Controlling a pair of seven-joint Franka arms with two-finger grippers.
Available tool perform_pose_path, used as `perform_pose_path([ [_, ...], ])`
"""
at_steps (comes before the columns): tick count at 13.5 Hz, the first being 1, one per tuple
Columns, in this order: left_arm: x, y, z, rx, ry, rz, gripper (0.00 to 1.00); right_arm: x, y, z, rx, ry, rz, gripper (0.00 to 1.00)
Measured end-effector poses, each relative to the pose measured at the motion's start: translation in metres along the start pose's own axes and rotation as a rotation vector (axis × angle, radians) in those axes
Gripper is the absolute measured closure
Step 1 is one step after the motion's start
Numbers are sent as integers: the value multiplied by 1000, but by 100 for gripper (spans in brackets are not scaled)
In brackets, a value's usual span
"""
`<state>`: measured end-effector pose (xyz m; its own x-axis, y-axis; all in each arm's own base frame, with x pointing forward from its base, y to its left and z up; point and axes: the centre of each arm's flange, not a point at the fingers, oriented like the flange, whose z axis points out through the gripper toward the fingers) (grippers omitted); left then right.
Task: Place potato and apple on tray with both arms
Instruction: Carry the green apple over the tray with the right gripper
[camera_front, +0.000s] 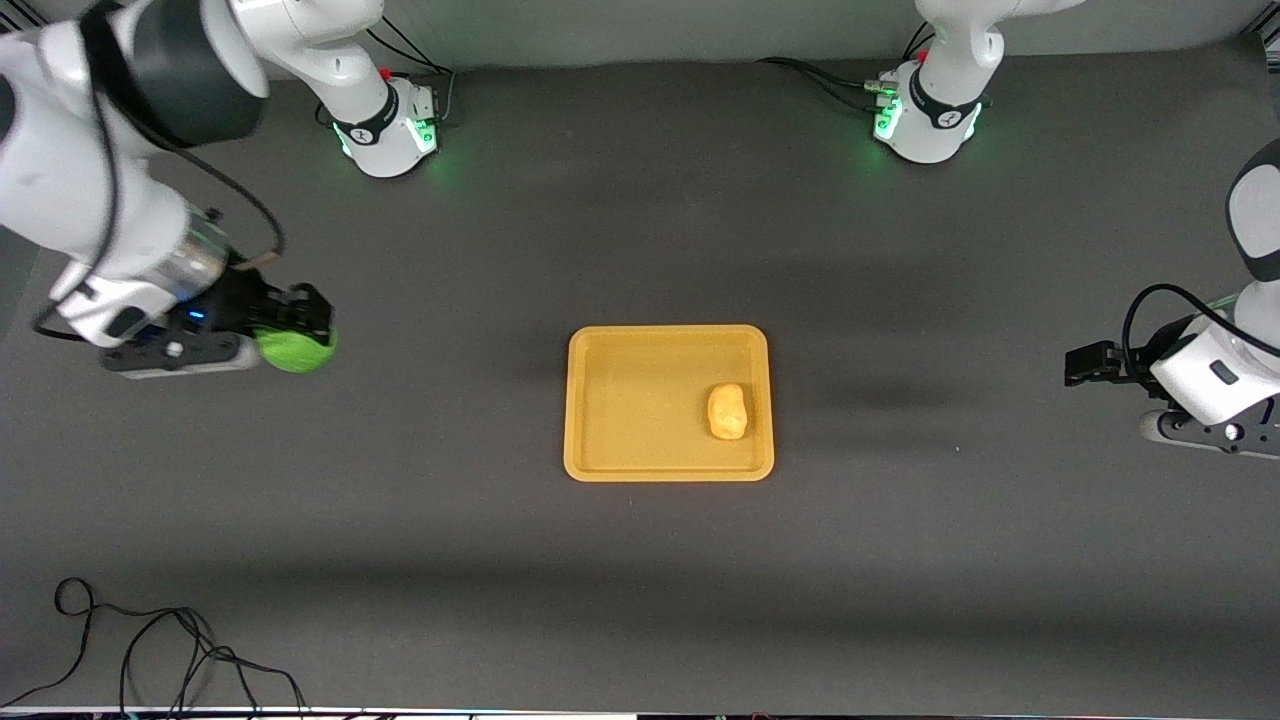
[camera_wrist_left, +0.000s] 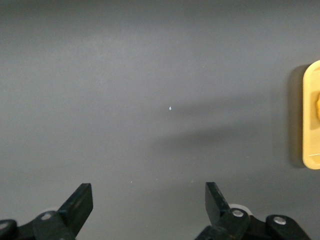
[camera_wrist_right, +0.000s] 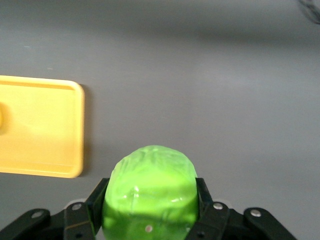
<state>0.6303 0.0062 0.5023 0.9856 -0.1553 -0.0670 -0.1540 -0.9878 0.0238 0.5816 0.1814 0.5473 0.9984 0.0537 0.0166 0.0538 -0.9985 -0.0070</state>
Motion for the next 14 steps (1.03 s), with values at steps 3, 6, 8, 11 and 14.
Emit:
perform_pose_path([
  [3,-1,-5,-7,7,12,-9,0,9,-133,25,-5,-21,43,28],
  [6,-3,-3,-11,15,15,-106,0,-11,-257,54,2,-14,106,28],
  [8,-6,6,-13,28,-14,-151,0,-35,-322,74,7,-11,124,28],
  [11,-20,13,-49,46,-34,-161,0,-44,-359,119,-7,-20,130,28],
  [14,-38,19,-83,52,-7,-119,0,-15,-352,196,-17,-12,162,28],
])
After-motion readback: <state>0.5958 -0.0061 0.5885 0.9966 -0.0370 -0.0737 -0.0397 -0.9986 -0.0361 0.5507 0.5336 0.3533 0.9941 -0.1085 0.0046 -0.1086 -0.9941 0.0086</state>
